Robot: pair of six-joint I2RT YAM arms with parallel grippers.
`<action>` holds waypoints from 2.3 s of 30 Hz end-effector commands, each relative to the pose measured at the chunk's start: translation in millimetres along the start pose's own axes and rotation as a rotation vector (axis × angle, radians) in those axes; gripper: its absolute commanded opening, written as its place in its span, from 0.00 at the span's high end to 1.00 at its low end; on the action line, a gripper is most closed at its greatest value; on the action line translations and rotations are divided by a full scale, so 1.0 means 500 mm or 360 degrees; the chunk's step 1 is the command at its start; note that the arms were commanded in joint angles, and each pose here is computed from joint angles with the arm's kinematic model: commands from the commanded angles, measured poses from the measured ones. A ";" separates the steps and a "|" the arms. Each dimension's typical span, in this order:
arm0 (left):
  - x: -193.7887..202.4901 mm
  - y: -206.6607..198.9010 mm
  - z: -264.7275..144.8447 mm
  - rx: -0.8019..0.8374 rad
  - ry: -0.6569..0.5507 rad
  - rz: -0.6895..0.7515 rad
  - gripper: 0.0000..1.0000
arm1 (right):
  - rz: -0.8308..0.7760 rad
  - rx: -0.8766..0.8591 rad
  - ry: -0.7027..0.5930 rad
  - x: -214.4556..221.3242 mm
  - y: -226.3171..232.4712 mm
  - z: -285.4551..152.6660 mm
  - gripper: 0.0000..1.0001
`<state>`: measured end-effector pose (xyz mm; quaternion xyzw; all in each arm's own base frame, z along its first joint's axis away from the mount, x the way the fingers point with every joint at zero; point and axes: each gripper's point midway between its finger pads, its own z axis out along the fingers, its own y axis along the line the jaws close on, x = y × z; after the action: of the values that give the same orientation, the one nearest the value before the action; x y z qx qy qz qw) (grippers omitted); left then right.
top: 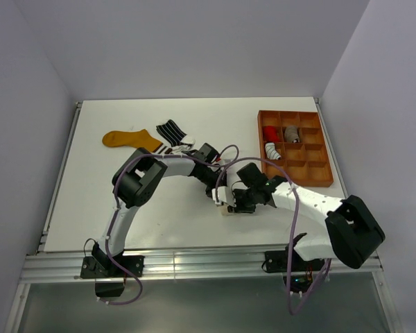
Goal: Roll the socks
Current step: Roll the sock at the center of the board.
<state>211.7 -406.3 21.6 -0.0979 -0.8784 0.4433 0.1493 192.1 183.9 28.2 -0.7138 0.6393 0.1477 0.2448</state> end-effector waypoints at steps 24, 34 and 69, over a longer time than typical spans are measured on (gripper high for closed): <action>-0.121 0.060 -0.163 -0.0149 -0.1139 -0.0043 0.59 | 0.0581 -0.0579 0.0042 0.041 -0.019 -0.004 0.82; -0.086 0.021 -0.253 -0.0112 -0.1462 0.0318 0.58 | 0.0742 -0.0760 0.0066 0.053 -0.038 0.005 0.82; -0.019 -0.027 -0.044 -0.0470 -0.1031 0.1194 0.50 | 0.1054 -0.0950 0.0115 0.068 -0.074 0.025 0.81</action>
<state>229.1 -400.8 52.0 -0.2748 -0.8333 0.3554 -0.3223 219.0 178.5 26.1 -0.4967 0.7613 0.4132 -0.0541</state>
